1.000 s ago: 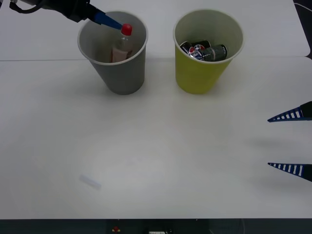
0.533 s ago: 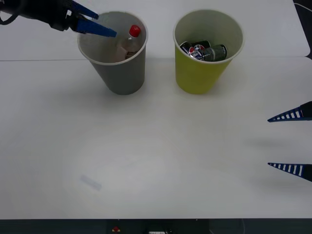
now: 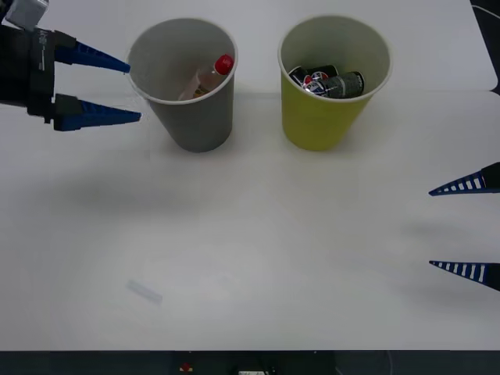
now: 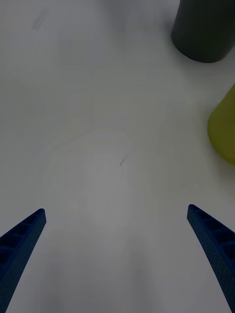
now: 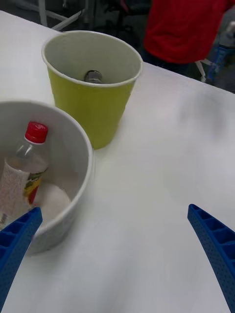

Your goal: Put the can into the green bin and the plastic bottle into the gray bin

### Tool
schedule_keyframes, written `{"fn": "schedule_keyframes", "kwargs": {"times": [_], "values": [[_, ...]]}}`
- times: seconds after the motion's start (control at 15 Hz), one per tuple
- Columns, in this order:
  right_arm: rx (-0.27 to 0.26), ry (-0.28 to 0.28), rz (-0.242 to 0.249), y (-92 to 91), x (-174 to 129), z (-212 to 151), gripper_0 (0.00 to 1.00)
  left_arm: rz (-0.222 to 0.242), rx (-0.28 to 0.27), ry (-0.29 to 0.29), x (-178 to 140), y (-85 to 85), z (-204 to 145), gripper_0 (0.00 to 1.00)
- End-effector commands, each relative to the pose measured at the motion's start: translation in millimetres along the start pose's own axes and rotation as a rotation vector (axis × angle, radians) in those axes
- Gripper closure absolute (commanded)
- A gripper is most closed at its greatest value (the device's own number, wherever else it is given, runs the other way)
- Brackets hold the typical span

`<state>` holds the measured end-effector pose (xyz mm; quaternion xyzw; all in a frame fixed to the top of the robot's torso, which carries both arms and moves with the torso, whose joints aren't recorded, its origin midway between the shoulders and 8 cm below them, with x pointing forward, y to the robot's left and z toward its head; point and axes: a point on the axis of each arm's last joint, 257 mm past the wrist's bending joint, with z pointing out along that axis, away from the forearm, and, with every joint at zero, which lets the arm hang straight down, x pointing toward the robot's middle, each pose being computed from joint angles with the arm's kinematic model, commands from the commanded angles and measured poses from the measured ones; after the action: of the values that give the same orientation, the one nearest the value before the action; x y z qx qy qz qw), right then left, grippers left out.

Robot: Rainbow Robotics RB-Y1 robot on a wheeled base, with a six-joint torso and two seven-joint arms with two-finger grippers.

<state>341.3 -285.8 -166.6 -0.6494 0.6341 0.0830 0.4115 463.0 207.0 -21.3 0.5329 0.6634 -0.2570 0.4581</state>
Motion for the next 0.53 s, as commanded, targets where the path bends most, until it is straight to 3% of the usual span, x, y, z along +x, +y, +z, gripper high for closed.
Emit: {"fn": "schedule_keyframes", "kwargs": {"times": [0.07,0.4,0.53], "values": [[0.0,0.0,0.0,0.0,0.0,0.0,0.0,0.062,0.035,-0.014,30.4,-20.1,-13.8,0.0],[0.0,0.0,0.0,0.0,0.0,0.0,0.0,0.16,0.056,-0.015,77.2,-55.7,-36.3,0.0],[0.0,0.0,0.0,0.0,0.0,0.0,0.0,0.175,0.06,-0.021,94.1,-69.0,-40.8,0.0]]}}
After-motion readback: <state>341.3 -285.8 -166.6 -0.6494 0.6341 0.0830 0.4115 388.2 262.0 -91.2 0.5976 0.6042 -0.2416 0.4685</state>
